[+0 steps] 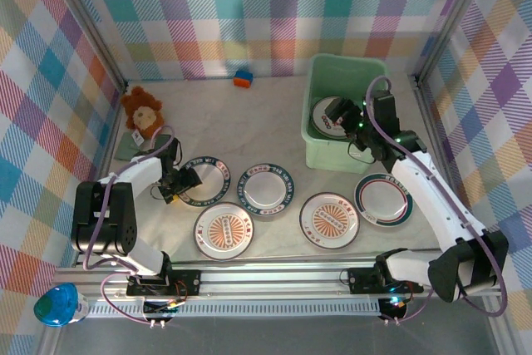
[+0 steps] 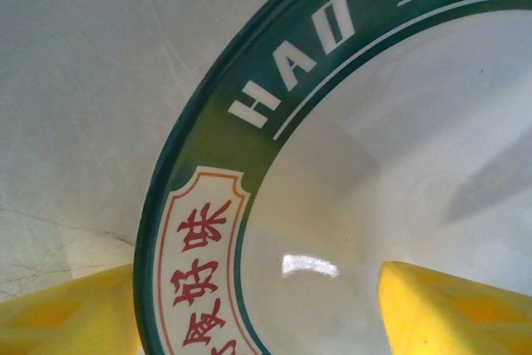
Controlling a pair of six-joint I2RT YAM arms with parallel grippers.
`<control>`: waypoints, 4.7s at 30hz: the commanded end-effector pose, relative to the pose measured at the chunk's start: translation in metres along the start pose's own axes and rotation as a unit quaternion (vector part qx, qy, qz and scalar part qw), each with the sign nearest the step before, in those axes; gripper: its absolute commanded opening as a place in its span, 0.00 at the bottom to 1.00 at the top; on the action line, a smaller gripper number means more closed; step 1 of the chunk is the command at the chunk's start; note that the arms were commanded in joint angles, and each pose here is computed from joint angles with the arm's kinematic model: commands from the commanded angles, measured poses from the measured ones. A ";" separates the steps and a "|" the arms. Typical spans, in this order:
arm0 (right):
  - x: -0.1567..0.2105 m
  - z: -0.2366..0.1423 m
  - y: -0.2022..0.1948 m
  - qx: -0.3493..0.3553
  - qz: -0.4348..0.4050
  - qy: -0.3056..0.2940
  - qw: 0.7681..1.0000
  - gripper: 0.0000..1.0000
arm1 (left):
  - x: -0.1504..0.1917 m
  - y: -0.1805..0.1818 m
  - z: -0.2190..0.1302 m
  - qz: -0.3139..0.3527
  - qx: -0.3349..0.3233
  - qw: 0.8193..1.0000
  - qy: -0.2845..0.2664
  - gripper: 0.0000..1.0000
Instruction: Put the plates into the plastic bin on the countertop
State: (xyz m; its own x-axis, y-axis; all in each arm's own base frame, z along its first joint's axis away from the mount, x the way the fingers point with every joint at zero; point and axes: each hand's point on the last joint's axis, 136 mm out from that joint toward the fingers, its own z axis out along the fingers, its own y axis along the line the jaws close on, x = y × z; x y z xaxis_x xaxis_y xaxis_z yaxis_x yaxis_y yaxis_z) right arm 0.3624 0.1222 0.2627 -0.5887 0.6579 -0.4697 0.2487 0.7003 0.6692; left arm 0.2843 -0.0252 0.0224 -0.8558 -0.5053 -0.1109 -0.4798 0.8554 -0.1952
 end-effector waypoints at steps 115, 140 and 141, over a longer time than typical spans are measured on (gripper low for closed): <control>-0.108 0.041 0.100 -0.260 0.073 -0.152 0.951 0.00 | -0.137 -0.363 -0.279 0.192 0.479 0.829 -0.216 0.66; -0.085 0.064 -0.064 0.058 0.196 -0.223 0.953 0.00 | -0.157 -0.306 -0.177 0.159 0.354 0.904 -0.179 0.67; -0.082 0.067 -0.068 0.072 0.198 -0.216 0.953 0.00 | -0.157 -0.305 -0.176 0.160 0.351 0.905 -0.178 0.67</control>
State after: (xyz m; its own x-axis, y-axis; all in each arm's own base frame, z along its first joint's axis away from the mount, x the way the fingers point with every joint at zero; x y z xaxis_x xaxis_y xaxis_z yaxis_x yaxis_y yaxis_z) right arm 0.4416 0.0424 0.2070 -0.1261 0.8835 -0.4511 0.4768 0.4528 0.7535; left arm 0.5394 -0.1960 0.2498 -0.7781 -0.3691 -0.5082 0.1000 0.7260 -0.6804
